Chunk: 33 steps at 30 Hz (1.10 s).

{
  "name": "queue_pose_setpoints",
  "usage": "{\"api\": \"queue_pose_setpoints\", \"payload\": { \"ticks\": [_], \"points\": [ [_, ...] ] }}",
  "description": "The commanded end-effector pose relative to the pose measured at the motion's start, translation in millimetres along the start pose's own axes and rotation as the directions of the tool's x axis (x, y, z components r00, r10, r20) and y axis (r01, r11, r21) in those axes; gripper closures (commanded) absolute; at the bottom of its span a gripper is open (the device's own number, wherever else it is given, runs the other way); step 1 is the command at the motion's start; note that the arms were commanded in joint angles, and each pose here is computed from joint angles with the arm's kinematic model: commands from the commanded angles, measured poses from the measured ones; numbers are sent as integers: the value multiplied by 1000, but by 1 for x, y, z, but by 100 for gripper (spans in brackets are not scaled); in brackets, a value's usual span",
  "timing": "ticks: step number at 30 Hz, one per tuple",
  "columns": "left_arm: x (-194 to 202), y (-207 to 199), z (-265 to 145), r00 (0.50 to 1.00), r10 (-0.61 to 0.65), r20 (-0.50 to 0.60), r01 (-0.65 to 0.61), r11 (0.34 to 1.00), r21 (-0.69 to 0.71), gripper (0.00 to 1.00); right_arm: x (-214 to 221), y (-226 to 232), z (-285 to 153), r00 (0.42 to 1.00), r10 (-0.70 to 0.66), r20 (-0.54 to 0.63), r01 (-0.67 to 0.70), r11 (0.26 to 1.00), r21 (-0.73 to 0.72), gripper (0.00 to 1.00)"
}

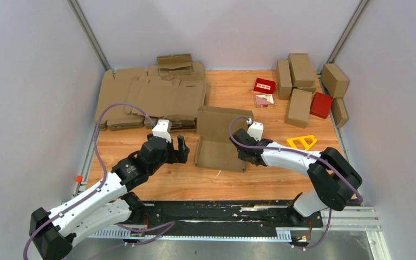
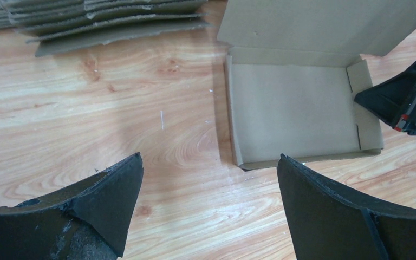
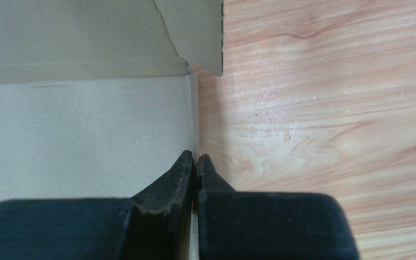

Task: Fold the paper box

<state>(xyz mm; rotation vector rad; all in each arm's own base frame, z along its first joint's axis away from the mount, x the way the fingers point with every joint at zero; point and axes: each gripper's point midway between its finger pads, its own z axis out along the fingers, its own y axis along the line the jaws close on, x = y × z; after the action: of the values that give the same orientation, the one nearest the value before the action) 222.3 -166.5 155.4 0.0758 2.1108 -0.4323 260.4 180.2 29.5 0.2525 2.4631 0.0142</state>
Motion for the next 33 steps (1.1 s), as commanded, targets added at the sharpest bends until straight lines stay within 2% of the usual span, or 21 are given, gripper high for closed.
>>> {"api": "queue_pose_setpoints", "payload": {
  "ticks": [1,3,12,15,16,18,20,25,31,33],
  "points": [
    [-6,-13,7,997,-69,37,66,995,75,0,-3,-3,-7,999,35,16,-35,999,-1,100],
    [2,-17,12,999,-52,6,51,994,95,2,-5,-1,-9,999,34,23,-34,999,-17,100],
    [20,-42,34,996,13,-83,3,981,193,26,-6,6,-12,1000,8,23,-6,998,-68,100],
    [29,-43,45,993,14,-114,7,983,185,30,-7,10,-13,999,-26,36,30,994,-104,95],
    [33,-43,49,992,17,-123,5,984,180,31,-8,9,-13,999,-34,39,38,994,-99,83],
    [38,-40,57,991,26,-135,-3,987,161,33,-8,5,-14,998,-45,45,49,995,-90,52],
    [43,-37,65,990,32,-139,-14,991,134,33,-7,6,-15,997,-65,50,70,992,-107,41],
    [49,-31,76,990,40,-136,-28,996,88,34,-6,7,-20,995,-88,37,92,987,-134,40],
    [45,-39,89,990,77,-122,-74,997,36,35,12,1,-15,988,-149,-47,145,986,-87,49],
    [49,-35,92,983,107,-151,-110,994,-11,36,16,-5,-13,985,-159,-63,155,986,-67,53]
  ]
}}
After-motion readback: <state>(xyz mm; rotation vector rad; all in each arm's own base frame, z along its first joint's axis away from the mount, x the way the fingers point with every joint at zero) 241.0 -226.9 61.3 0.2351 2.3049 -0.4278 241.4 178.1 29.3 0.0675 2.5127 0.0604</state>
